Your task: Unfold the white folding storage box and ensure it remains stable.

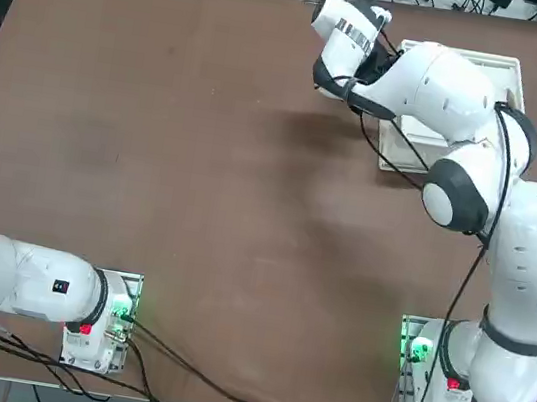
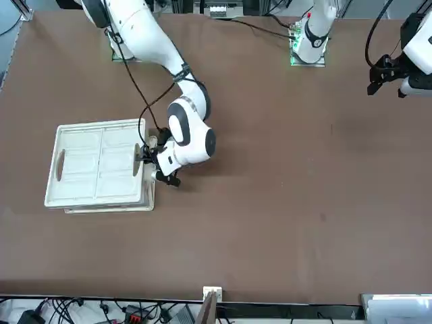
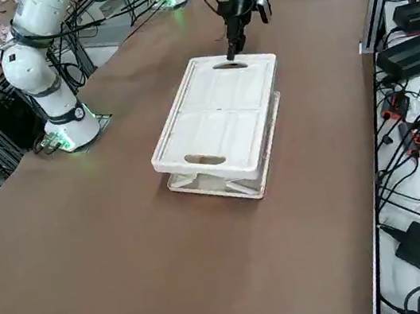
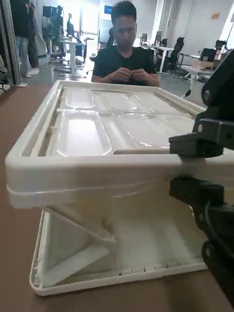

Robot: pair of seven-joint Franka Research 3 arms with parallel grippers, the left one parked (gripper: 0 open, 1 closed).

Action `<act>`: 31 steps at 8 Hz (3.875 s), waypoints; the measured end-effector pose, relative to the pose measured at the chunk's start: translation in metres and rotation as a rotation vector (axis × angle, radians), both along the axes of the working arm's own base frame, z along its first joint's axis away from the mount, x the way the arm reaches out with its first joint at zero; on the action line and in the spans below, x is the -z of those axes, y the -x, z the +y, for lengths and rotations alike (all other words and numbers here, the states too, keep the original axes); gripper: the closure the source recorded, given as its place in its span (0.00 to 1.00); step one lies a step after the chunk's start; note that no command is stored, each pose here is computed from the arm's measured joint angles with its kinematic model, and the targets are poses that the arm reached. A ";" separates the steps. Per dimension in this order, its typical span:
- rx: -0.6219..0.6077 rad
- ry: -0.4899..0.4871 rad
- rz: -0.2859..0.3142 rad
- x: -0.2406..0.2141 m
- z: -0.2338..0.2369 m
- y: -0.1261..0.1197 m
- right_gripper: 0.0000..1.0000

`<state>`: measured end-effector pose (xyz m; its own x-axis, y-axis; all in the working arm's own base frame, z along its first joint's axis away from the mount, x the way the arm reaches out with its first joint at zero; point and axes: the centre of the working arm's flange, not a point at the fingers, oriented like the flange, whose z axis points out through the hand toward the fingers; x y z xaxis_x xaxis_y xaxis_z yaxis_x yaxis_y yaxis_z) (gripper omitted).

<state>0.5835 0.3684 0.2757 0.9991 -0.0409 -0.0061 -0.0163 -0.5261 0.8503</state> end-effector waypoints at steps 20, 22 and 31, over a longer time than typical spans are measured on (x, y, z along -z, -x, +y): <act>-0.239 0.394 0.023 0.024 0.034 0.031 0.74; -0.242 0.403 0.012 0.022 0.033 0.029 0.74; -0.236 0.438 -0.015 0.017 0.031 0.027 0.74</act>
<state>0.5564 0.3990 0.2585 0.9813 0.1910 -0.0249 0.0466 -0.1101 0.9928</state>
